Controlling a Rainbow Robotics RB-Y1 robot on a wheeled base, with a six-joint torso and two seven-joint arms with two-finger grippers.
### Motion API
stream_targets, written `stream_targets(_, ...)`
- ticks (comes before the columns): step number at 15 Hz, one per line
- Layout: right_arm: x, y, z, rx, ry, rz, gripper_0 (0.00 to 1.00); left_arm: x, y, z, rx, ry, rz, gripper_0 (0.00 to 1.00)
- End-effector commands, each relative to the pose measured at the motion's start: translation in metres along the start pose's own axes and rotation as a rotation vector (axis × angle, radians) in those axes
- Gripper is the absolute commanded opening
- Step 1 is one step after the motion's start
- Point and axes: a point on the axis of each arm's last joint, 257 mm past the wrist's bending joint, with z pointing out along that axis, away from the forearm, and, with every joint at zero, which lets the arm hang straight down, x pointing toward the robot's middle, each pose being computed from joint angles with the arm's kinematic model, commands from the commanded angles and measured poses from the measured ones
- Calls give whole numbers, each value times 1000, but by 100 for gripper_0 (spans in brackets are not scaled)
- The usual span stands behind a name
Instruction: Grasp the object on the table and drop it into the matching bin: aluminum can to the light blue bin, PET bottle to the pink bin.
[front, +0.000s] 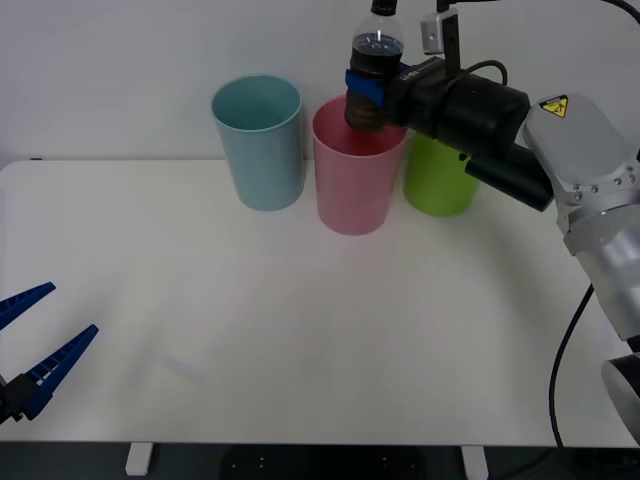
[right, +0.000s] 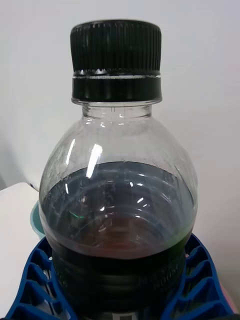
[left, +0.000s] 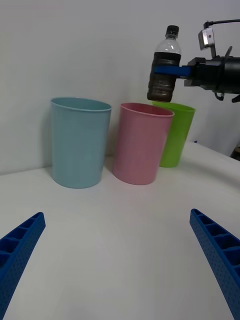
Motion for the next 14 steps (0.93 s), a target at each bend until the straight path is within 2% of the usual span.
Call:
stream_targets(1,0,-1,13,26,-7,2,0,0,0,0,0,0,0,100)
stream_targets(4,1,0,16,34,-9,-10,0,0,0,0,0,0,0,100)
stream_targets(6,1,0,16,34,-9,-19,4,0,0,0,0,0,0,100)
stream_targets(8,1,0,16,35,-8,-31,100,0,0,0,0,0,0,100)
stream_targets(11,-1,0,15,34,-13,-39,100,0,0,0,0,0,0,100)
stream_targets(14,-2,-2,12,34,-22,-26,100,0,0,0,0,0,0,100)
